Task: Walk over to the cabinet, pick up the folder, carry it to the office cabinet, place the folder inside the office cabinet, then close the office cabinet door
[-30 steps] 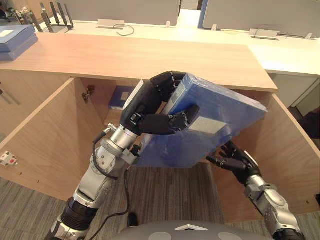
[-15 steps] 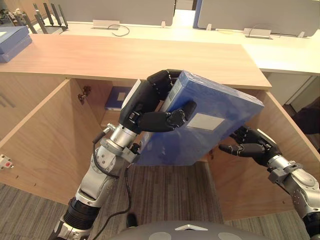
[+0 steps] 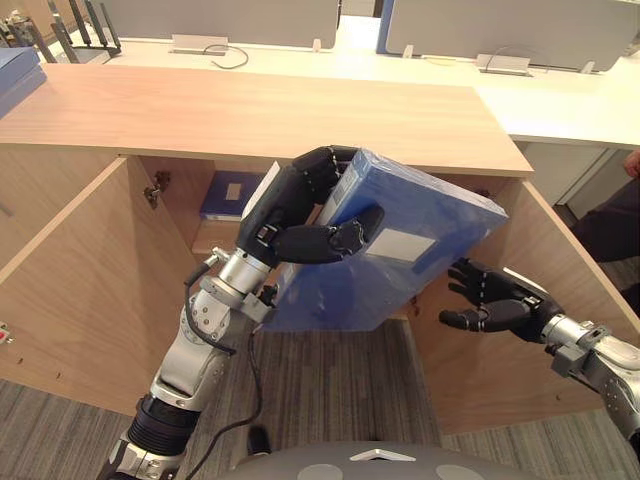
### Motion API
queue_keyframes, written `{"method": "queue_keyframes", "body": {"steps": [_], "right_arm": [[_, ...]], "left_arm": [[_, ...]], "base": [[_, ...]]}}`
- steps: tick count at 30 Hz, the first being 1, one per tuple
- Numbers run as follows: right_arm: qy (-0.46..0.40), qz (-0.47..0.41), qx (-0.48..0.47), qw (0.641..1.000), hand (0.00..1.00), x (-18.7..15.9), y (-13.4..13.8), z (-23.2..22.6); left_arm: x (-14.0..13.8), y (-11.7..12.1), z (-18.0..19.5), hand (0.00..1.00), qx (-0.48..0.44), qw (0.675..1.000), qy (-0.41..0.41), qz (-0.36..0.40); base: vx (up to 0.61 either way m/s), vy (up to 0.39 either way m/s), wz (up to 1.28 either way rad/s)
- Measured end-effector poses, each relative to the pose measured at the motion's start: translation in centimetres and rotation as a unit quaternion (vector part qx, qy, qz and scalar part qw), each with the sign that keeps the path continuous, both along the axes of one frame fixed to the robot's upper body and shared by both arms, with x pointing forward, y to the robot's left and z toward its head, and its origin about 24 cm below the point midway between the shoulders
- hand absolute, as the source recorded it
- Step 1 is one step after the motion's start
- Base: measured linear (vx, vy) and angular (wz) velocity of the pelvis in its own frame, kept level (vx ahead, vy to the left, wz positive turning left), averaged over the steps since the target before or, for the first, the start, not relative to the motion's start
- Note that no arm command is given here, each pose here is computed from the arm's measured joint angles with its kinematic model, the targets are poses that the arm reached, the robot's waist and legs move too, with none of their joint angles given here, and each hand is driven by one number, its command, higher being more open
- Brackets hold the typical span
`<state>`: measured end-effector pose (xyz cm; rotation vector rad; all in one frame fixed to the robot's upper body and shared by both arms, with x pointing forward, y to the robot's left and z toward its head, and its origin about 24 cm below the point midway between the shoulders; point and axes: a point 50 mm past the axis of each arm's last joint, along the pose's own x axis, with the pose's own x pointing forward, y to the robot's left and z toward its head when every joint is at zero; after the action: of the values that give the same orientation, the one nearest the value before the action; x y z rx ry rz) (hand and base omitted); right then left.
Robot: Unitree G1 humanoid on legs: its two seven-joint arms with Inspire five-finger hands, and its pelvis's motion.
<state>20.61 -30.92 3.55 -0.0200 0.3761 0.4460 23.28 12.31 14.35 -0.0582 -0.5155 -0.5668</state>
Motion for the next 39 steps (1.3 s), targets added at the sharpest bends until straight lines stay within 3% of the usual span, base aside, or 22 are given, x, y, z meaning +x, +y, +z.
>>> {"method": "queue_keyframes", "body": {"steps": [7,23,39], "right_arm": [[0.024,0.023,0.043,0.998,1.00,-0.4,1.2,-0.7],[0.056,0.072,0.191,0.977,1.00,-0.5,7.8,-3.2],[0.052,0.063,0.202,0.976,1.00,-0.3,8.3,-3.3]], "left_arm": [[0.4,0.9,0.1,0.00,-0.023,1.000,0.005,0.013],[0.5,0.5,-0.1,0.00,-0.132,0.990,0.040,-0.011],[0.3,0.1,0.0,0.00,-0.146,0.988,0.039,-0.028]], "base": [[-0.01,-0.003,-0.04],[0.00,0.000,0.03],[-0.02,-0.004,-0.01]]}}
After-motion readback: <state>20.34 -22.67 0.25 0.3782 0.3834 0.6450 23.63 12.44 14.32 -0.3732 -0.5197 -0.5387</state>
